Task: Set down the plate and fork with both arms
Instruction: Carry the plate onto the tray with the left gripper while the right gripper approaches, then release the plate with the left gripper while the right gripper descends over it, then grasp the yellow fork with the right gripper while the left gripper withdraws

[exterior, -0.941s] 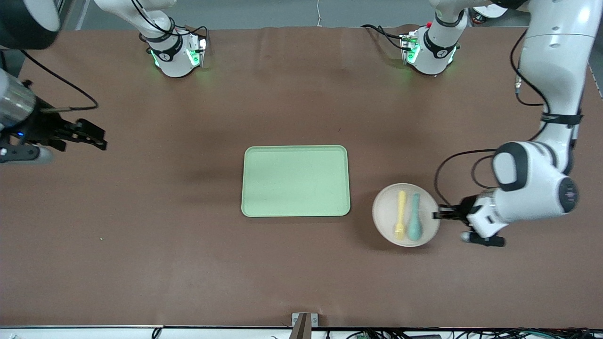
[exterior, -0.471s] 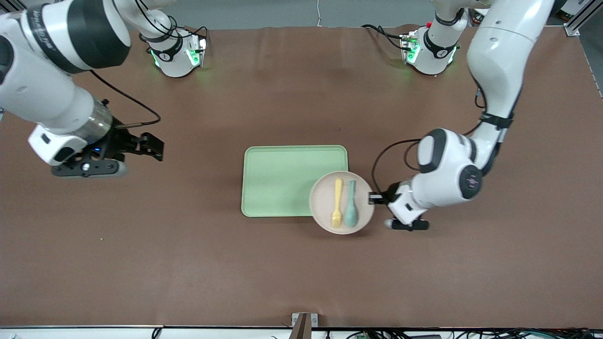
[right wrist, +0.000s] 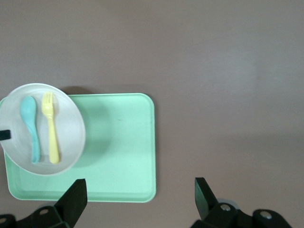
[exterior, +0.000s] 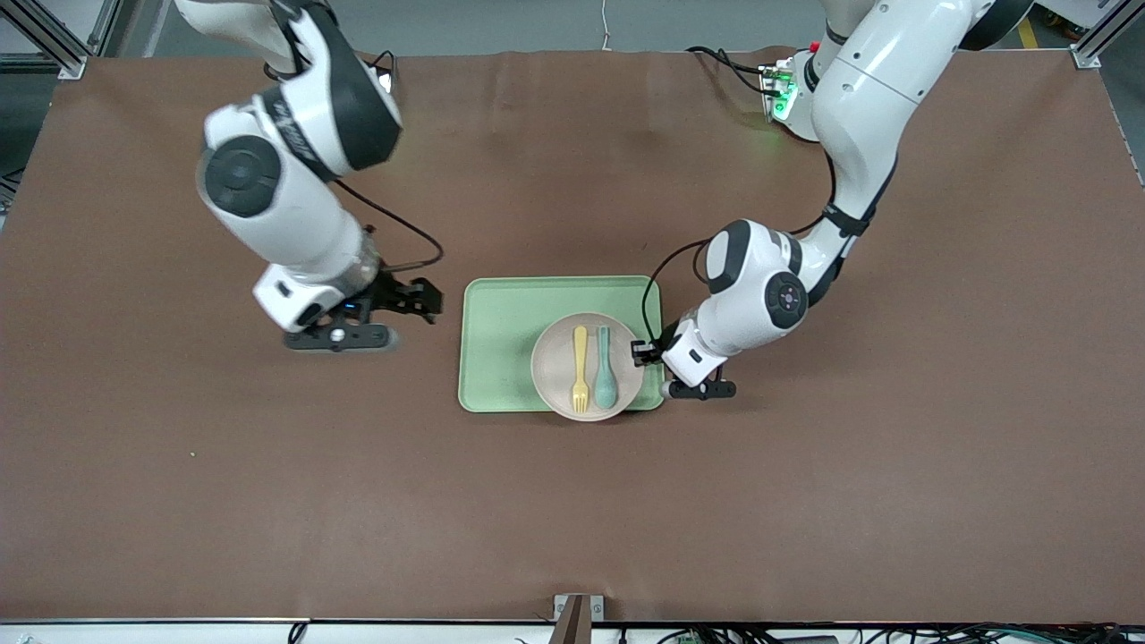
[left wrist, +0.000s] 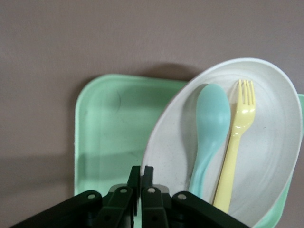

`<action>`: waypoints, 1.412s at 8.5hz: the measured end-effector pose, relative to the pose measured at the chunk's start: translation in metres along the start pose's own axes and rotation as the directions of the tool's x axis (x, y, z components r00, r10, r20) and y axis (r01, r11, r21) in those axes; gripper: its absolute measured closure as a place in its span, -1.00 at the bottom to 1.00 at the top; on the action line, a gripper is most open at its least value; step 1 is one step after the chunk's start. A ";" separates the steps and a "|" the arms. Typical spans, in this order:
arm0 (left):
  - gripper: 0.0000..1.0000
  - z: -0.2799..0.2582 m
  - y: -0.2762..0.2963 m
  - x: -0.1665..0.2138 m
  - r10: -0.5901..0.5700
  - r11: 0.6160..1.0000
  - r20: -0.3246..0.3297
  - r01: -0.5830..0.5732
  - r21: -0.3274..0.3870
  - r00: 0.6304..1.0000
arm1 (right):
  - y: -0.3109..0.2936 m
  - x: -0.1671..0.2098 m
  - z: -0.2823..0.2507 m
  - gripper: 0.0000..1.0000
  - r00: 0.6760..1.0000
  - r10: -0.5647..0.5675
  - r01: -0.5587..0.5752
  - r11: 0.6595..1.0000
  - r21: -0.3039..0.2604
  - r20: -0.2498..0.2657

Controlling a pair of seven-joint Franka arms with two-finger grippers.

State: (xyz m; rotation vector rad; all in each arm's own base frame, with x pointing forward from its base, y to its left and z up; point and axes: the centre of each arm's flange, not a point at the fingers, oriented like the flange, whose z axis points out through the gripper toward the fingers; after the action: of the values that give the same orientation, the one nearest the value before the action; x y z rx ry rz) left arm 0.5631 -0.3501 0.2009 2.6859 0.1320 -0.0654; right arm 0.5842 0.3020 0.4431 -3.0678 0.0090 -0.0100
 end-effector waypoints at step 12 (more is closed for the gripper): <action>-0.99 -0.202 -0.061 0.075 -0.112 0.993 -0.314 0.092 -0.078 0.943 | -0.181 -0.080 0.212 -0.89 0.995 -0.076 0.079 0.996 0.041 -0.071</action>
State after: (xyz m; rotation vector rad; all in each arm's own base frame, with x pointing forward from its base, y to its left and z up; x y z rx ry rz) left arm 0.6369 -0.2013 0.3506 2.6052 0.3669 0.3364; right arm 0.5070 0.4985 0.2442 -3.0201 -0.1050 -0.1194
